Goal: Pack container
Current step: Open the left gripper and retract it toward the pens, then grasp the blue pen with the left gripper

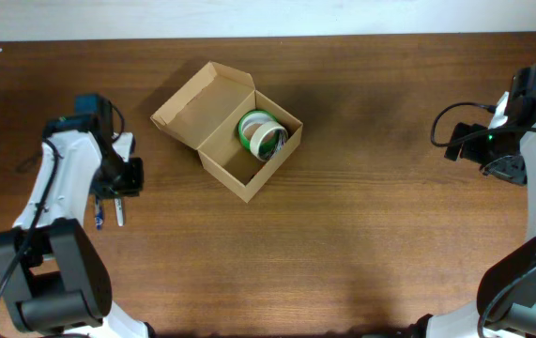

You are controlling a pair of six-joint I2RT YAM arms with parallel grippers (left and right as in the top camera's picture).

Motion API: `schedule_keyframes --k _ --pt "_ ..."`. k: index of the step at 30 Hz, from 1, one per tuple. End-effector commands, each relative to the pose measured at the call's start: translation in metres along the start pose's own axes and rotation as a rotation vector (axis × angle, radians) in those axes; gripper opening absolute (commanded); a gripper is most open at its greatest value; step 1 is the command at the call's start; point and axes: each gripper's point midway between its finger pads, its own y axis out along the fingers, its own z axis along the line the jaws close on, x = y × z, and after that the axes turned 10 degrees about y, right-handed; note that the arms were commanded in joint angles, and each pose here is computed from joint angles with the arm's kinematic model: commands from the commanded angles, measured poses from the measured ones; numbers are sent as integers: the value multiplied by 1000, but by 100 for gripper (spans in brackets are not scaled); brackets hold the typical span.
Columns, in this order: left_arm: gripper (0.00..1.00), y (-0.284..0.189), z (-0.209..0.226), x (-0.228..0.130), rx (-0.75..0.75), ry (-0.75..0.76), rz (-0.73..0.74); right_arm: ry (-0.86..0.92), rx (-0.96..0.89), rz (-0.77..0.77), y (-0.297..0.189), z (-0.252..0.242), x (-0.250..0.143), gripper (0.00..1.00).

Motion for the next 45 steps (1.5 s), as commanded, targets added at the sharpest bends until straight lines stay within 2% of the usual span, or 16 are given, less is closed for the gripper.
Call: schedule_keyframes --k 1,4,6,9,17,36,38,43,45 --pt "34 10 0 0 -26 -8 -29 10 2 8 3 0 -1 99" --pt "36 12 21 2 26 -44 -49 10 2 8 3 0 -1 99" --pt "40 12 33 5 49 -70 -68 10 2 8 3 0 -1 99" --pt "47 12 49 4 58 -106 -83 10 2 8 3 0 -1 99" --pt "54 15 81 0 54 -133 -123 10 2 8 3 0 -1 99" --pt "55 81 81 -5 -34 -159 -9 10 2 8 3 0 -1 99" --pt "51 83 81 -5 -36 -160 -4 10 2 8 3 0 -1 99" --pt "14 91 81 -6 -41 -160 9 10 2 8 3 0 -1 99" --pt "9 93 80 -7 -45 -163 16 10 2 8 3 0 -1 99"
